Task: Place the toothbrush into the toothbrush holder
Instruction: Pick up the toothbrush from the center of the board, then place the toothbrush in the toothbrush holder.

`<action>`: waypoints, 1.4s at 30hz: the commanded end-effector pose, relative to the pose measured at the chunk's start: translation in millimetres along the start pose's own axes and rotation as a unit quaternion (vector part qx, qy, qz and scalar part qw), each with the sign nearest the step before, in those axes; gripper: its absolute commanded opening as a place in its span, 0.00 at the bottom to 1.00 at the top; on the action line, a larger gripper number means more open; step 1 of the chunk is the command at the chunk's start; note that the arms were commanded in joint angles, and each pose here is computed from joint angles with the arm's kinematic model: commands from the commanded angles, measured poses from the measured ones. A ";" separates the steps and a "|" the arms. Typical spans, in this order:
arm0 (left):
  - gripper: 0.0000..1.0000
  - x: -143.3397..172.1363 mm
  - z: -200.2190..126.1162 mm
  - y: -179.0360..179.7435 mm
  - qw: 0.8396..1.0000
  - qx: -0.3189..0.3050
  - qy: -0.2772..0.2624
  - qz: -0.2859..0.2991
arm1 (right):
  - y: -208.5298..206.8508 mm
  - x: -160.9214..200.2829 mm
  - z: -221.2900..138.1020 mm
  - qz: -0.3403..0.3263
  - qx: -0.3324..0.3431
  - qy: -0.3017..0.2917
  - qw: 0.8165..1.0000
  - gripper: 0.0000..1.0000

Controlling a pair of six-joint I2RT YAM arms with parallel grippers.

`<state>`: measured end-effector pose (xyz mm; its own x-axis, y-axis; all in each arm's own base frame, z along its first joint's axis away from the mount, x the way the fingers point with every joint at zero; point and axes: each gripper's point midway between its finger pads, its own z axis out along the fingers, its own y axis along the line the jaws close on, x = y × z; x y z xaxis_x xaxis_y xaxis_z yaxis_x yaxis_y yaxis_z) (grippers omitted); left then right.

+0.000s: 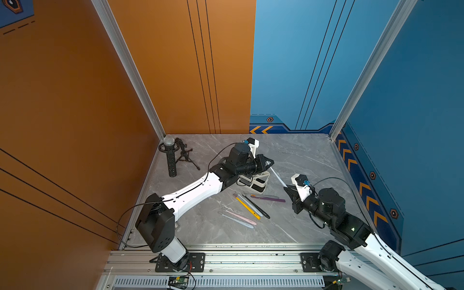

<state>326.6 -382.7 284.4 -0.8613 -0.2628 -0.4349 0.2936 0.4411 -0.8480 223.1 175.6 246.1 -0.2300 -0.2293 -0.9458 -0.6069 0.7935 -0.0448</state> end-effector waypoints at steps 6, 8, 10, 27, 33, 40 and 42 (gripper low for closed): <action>0.20 24.7 13.1 -10.5 0.999 0.011 0.031 0.024 | 6.6 -41.6 3.5 0.009 -0.005 -0.084 0.996 0.00; 0.15 26.2 14.8 -12.2 0.999 0.014 0.035 0.025 | 7.6 -41.2 6.7 0.009 -0.005 -0.080 0.997 0.00; 0.05 25.1 14.3 -13.1 0.999 0.014 0.033 0.028 | 9.3 -39.4 9.5 0.006 -0.006 -0.075 0.997 0.00; 0.00 -8.9 -27.5 -17.4 0.976 -0.021 -0.017 0.214 | -21.5 -15.0 -14.9 0.035 0.080 -0.049 0.995 1.00; 0.00 -41.1 -51.3 -6.1 0.940 -0.101 -0.085 0.314 | -48.2 -5.3 -30.6 0.071 0.154 -0.041 0.985 1.00; 0.00 -68.3 -66.4 -14.2 0.892 -0.123 -0.169 0.401 | -57.8 19.8 -37.6 0.122 0.180 -0.046 0.975 1.00; 0.00 -71.7 -60.5 -13.5 0.882 -0.123 -0.175 0.419 | -57.3 31.3 -35.0 0.132 0.180 -0.038 0.974 1.00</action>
<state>344.2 -324.3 341.6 -0.3107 -0.0250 -0.9502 0.6484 0.7254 -0.2311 224.0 113.2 253.5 -0.2194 0.0119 -0.9756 -0.2891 0.9542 0.0766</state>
